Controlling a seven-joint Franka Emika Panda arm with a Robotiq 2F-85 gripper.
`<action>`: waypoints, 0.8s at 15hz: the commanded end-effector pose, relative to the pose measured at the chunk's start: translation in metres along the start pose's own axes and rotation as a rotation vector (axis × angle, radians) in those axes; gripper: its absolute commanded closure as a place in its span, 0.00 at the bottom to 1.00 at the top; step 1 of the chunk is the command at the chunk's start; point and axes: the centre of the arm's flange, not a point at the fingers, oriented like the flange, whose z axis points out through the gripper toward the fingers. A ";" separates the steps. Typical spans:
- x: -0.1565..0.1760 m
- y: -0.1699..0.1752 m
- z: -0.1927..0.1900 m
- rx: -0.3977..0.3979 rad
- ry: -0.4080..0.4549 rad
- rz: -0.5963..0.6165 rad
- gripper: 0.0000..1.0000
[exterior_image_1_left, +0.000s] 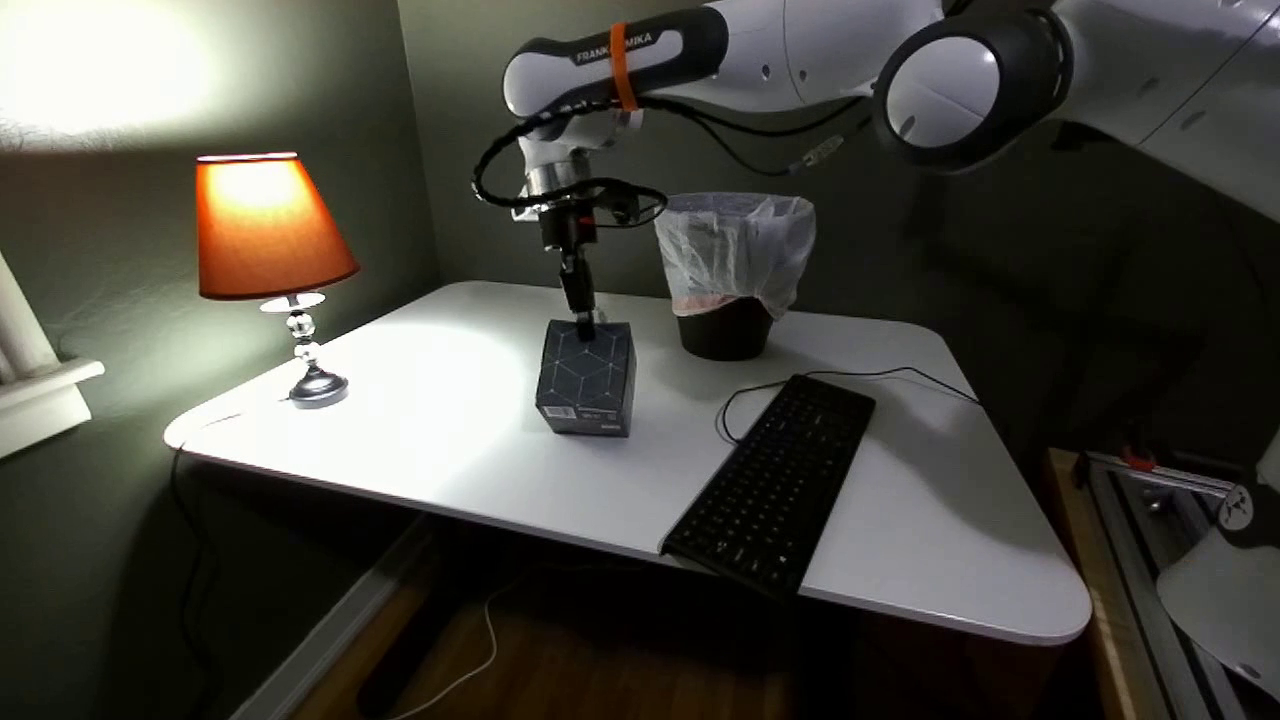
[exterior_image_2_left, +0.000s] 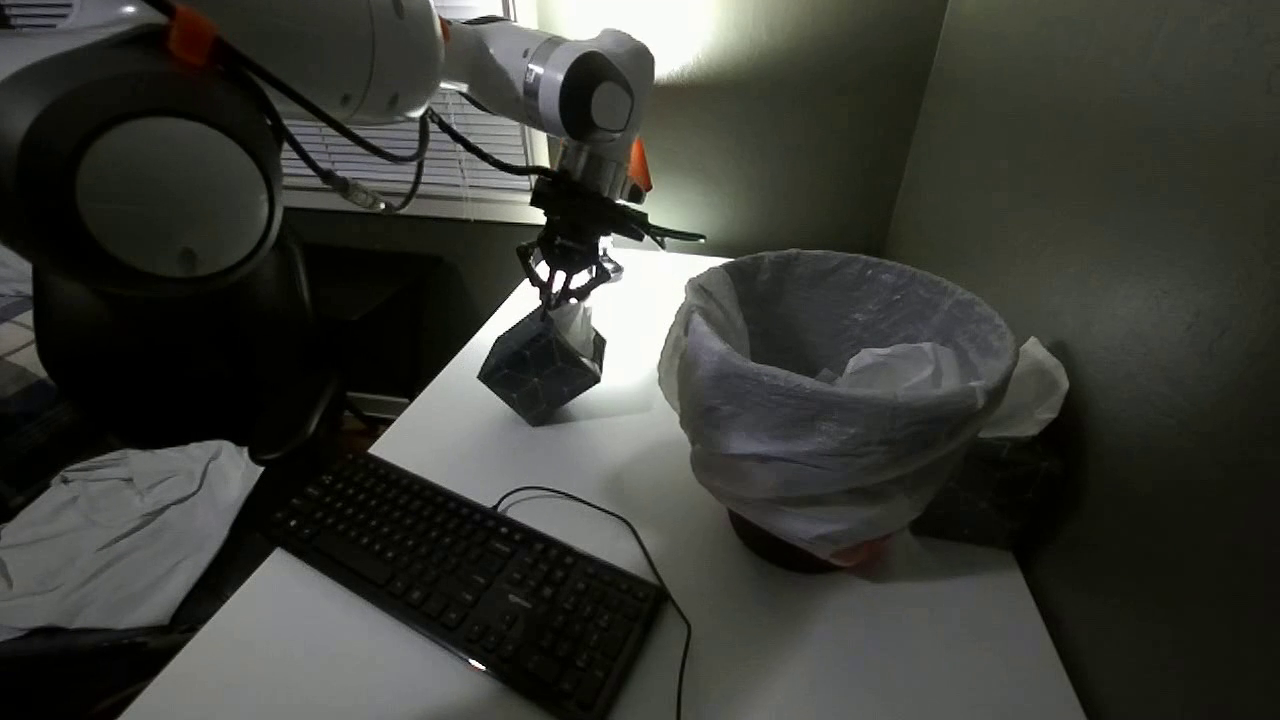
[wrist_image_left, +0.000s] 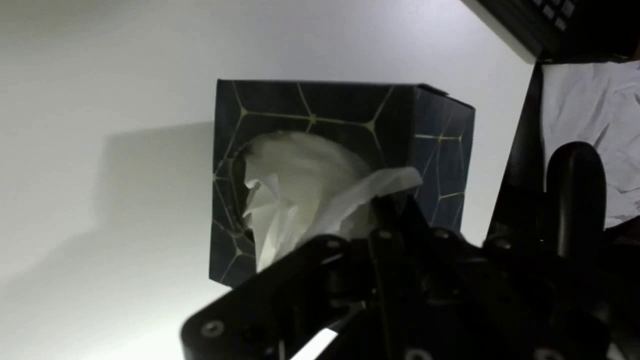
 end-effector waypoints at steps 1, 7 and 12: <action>0.006 -0.021 0.002 -0.145 -0.023 -0.007 0.98; 0.020 -0.046 0.000 -0.271 -0.043 -0.044 0.55; 0.021 -0.081 -0.013 -0.227 -0.018 -0.082 0.18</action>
